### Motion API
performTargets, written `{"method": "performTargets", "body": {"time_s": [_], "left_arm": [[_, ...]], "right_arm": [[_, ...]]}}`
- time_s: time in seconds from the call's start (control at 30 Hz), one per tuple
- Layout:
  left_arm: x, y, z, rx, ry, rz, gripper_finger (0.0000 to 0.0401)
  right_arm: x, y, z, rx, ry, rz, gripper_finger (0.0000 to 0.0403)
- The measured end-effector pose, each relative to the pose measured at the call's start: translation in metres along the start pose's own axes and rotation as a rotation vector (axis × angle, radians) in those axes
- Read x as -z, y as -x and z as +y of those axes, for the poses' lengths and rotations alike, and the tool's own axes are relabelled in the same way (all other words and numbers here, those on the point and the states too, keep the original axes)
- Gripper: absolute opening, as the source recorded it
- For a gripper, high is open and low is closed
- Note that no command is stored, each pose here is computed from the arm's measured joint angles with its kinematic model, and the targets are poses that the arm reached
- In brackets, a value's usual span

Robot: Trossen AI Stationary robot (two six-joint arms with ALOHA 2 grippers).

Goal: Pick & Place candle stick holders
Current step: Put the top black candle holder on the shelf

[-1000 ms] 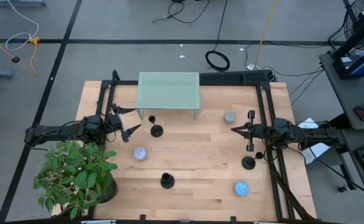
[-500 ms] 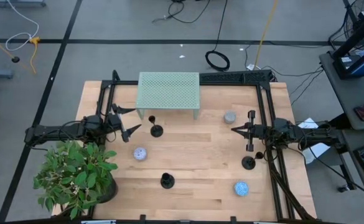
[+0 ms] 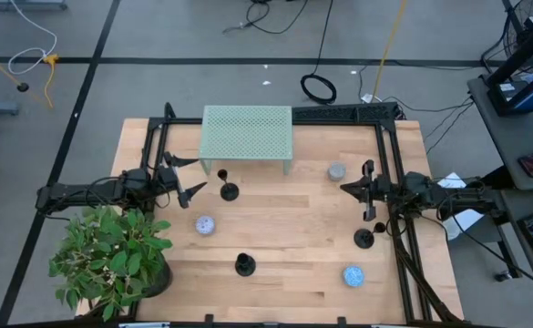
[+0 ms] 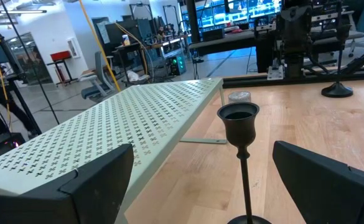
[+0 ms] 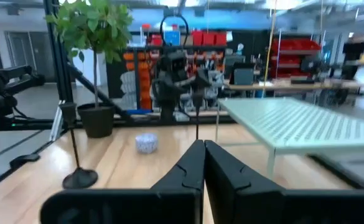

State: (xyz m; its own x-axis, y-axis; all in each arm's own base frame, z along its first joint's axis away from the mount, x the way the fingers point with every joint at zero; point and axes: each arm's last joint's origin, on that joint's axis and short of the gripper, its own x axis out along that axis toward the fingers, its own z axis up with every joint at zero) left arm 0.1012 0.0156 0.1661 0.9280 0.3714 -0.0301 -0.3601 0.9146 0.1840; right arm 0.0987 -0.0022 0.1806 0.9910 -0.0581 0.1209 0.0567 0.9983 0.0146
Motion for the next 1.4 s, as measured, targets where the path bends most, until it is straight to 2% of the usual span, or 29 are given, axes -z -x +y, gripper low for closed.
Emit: {"method": "performTargets", "body": {"time_s": [0.13,0.27,0.33,0.47,0.67,0.93,1.0,1.4], "left_arm": [[0.0,0.0,0.0,0.0,0.0,0.0,0.0392],[0.0,0.0,0.0,0.0,0.0,0.0,0.0392],[0.0,0.0,0.0,0.0,0.0,0.0,0.0392],[0.0,0.0,0.0,0.0,0.0,0.0,0.0392],[0.0,0.0,0.0,-0.001,-0.003,-0.005,0.0392],[-0.001,0.0,0.0,-0.003,0.005,-0.012,0.0392],[-0.001,0.0,0.0,-0.003,0.009,-0.012,0.0392],[-0.009,0.0,0.002,0.001,0.398,-0.098,0.0392]], "right_arm": [[-0.004,0.0,0.0,0.001,0.072,-0.044,0.0],[-0.01,0.001,0.0,0.014,0.198,-0.103,0.0],[-0.014,0.001,0.0,0.017,0.216,-0.139,0.0],[-0.018,0.002,0.0,0.013,0.142,-0.184,0.0],[-0.016,0.0,0.001,-0.029,0.021,-0.17,0.0015],[-0.008,-0.008,0.001,-0.027,0.023,-0.08,0.0052],[-0.008,-0.011,0.001,-0.028,-0.01,-0.072,0.0058],[-0.005,-0.023,0.002,-0.028,-0.019,-0.055,0.0125]]}}
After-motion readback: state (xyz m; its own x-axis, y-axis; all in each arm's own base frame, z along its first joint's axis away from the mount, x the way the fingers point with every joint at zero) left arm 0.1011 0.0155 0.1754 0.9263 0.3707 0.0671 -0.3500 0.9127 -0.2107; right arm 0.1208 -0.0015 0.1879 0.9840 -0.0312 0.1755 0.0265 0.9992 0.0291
